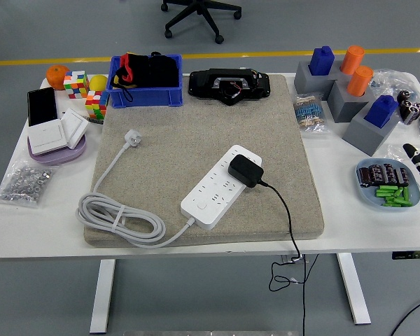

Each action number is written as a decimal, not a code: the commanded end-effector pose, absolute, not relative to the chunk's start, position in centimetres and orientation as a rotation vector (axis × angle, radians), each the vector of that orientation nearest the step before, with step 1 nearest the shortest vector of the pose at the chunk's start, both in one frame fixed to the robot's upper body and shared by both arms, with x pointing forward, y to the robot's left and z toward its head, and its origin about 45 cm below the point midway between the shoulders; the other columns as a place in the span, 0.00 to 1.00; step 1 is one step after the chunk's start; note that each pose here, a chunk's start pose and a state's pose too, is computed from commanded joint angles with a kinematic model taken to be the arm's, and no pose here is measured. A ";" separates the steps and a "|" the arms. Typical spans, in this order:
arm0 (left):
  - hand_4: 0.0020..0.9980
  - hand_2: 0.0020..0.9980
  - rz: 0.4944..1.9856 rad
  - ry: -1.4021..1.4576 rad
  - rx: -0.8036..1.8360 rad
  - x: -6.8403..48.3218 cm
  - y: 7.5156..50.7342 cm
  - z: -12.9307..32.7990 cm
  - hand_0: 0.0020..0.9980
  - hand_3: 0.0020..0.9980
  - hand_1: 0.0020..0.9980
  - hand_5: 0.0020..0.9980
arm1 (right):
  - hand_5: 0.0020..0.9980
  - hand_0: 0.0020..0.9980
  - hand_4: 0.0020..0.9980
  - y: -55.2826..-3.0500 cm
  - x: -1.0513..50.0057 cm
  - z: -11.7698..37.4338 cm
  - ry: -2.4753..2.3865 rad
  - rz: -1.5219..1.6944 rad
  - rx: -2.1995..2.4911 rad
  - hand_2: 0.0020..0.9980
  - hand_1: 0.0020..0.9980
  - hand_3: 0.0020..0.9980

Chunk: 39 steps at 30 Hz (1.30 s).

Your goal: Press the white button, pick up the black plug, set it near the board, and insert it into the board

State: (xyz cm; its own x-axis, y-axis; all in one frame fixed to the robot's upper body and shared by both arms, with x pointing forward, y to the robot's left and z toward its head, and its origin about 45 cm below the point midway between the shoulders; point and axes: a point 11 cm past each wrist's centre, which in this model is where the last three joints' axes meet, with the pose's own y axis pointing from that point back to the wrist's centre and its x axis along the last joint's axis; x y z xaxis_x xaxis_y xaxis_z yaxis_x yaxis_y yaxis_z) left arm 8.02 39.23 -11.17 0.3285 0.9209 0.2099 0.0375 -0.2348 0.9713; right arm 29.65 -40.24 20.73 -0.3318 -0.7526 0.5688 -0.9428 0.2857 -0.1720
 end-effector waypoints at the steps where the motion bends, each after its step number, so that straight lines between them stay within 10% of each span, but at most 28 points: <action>1: 0.56 0.65 1.079 0.900 1.568 7.9 39.2 -11.2 0.70 0.65 0.67 0.19 | 0.48 0.85 0.97 -40.2 29.5 20.8 -2.185 0.689 1.528 0.76 0.76 0.78; 39: 0.56 0.65 1.072 0.920 1.583 6.8 39.4 -11.3 0.70 0.65 0.67 0.19 | 0.44 0.82 0.92 -39.9 28.7 20.5 -2.189 0.652 1.556 0.75 0.73 0.76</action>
State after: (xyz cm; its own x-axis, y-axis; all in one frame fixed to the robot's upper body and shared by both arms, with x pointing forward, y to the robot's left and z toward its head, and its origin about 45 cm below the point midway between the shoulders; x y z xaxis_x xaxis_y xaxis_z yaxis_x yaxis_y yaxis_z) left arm 6.83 39.45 -11.30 0.3249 0.9233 0.2048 0.0628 -0.2371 0.9695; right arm 28.67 -39.87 20.51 -0.3179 -0.7731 0.5488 -0.9474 0.2811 -0.1528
